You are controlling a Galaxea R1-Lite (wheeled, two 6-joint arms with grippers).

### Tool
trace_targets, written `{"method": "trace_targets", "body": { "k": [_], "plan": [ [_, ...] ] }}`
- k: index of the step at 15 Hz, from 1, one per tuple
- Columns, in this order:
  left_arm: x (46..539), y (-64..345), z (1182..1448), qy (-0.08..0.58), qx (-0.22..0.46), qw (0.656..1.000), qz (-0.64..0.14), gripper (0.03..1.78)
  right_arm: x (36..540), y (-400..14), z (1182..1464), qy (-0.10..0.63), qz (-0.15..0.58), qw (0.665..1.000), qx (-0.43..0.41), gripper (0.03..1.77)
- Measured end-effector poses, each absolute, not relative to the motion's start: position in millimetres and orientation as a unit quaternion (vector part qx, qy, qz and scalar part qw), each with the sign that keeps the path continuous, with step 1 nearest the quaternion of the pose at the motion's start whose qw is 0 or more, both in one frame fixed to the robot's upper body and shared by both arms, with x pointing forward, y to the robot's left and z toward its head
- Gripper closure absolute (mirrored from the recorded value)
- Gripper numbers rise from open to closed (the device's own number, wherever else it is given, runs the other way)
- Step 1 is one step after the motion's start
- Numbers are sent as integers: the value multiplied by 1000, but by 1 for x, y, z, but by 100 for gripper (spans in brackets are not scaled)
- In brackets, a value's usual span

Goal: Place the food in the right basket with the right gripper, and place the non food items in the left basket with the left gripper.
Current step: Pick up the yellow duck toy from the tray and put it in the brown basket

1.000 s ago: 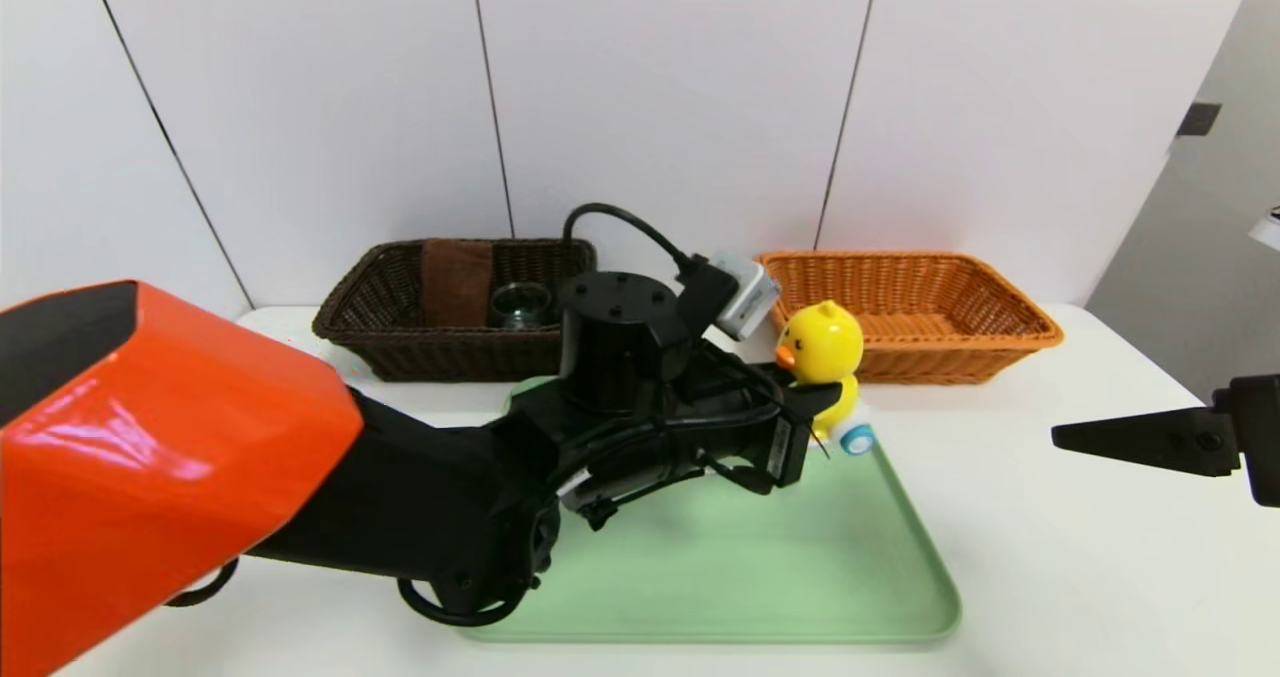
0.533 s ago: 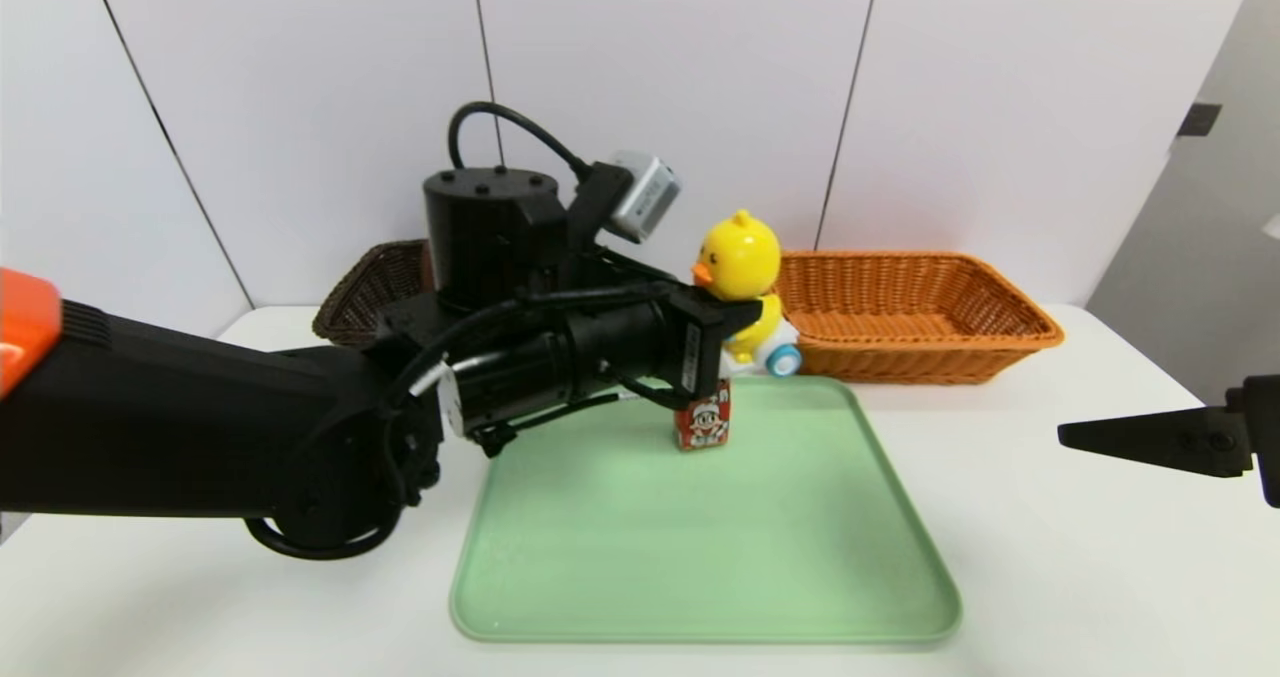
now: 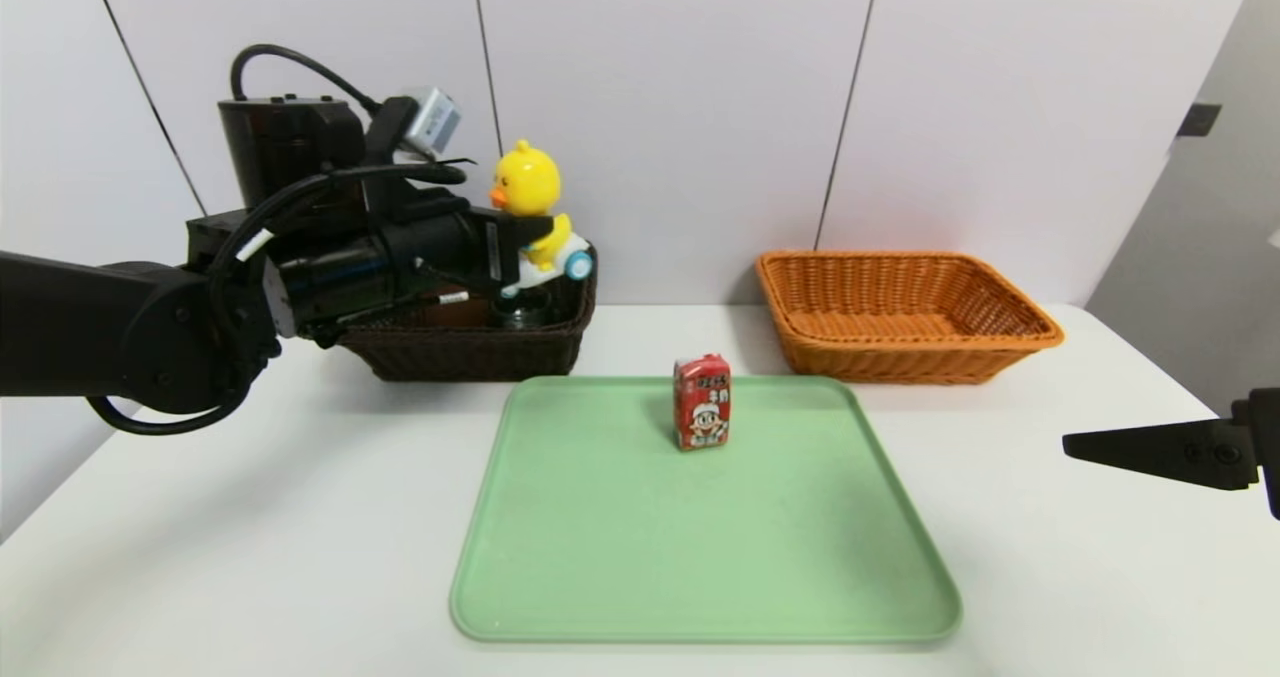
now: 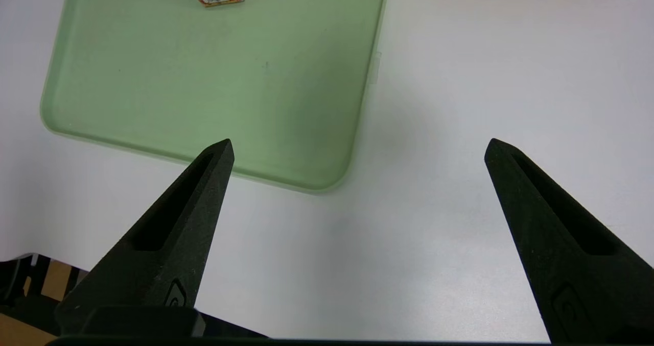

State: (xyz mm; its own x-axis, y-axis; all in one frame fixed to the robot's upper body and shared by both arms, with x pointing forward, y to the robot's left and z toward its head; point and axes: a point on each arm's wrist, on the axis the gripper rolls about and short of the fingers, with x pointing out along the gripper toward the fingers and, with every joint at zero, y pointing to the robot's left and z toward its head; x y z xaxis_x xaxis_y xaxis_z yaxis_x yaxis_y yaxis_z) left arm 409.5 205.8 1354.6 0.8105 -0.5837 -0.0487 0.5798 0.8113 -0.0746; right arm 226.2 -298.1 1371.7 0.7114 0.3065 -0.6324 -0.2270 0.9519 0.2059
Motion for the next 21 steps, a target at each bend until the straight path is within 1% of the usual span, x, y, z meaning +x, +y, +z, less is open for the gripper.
{"method": "trace_targets", "body": {
  "k": [3,9,13,20,21],
  "plan": [
    [433,231,1351,35,-29,964,-263,144,226,-298,1370,354,144,922,56,10],
    [479,254,1326,64,-31,973,-219,144,227,-298,1368,358,141,921,56,10],
    [492,268,1313,97,-24,975,-200,144,228,-298,1367,360,139,921,56,10],
    [499,293,1306,105,-27,979,-172,144,229,-299,1366,362,136,920,57,10],
    [498,293,1305,107,-27,979,-173,130,229,-299,1366,362,136,920,57,10]
  ]
}}
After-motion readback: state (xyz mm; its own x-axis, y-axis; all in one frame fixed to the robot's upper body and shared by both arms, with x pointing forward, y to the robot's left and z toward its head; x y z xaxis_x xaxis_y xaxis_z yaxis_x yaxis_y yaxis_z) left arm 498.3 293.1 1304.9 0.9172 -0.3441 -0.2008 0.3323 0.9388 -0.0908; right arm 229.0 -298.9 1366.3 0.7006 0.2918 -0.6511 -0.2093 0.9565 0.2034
